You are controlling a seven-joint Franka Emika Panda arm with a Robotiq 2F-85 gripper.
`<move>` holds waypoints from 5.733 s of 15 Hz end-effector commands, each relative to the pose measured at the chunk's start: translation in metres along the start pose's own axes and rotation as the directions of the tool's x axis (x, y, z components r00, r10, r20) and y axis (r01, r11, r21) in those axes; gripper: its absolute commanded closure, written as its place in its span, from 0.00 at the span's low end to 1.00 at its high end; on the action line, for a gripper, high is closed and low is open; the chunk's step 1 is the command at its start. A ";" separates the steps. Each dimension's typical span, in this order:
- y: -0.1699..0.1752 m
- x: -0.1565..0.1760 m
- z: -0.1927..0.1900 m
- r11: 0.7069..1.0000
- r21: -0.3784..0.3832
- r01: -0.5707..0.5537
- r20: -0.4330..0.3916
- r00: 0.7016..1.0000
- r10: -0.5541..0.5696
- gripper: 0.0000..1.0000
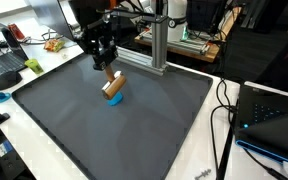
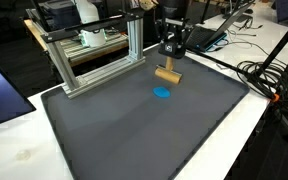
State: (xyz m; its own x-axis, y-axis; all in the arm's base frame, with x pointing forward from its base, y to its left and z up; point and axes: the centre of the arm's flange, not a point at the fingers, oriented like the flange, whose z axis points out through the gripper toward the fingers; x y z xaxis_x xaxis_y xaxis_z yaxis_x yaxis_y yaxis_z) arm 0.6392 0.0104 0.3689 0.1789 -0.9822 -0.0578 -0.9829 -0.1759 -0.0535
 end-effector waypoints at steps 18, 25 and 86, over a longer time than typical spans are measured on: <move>0.003 0.027 0.056 0.999 -0.010 -0.034 -0.045 0.998 0.034 0.78; 0.000 0.014 0.078 0.999 -0.043 -0.024 -0.015 1.000 0.024 0.78; 0.009 0.079 0.067 0.991 -0.051 -0.127 -0.197 0.974 0.115 0.78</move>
State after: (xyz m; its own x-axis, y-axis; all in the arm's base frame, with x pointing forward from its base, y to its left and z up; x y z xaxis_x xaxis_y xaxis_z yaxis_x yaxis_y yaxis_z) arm 0.6516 -0.0498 0.2996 0.0488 -0.9910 0.1243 -0.9986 -0.0507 -0.0121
